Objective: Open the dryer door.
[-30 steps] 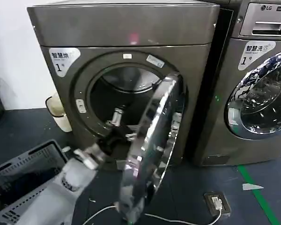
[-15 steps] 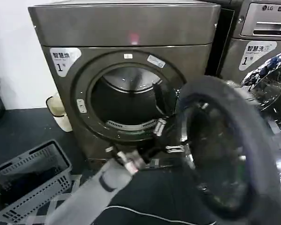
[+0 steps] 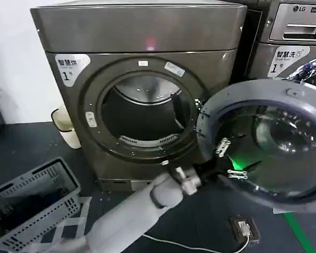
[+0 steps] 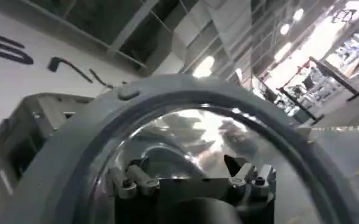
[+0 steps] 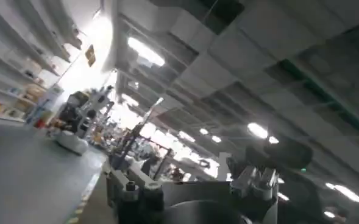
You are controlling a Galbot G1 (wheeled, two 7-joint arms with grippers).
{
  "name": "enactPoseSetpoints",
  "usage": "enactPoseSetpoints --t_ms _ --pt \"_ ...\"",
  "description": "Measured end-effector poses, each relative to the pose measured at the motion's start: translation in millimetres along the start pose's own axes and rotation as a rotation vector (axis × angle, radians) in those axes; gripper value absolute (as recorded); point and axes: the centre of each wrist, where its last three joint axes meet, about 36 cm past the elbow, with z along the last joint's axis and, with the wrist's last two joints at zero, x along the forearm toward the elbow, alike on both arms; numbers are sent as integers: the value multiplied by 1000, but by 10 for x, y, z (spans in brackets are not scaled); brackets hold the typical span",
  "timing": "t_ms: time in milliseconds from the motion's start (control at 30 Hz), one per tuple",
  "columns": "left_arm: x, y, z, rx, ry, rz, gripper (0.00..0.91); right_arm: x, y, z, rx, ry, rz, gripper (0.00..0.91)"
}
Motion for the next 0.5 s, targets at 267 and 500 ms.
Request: enactPoseSetpoints --t_ms 267,500 --pt "31 -27 -12 0 6 5 907 -51 11 103 -4 -12 -10 907" --pt "347 14 -87 -70 23 30 907 -88 -9 175 5 12 -8 907"
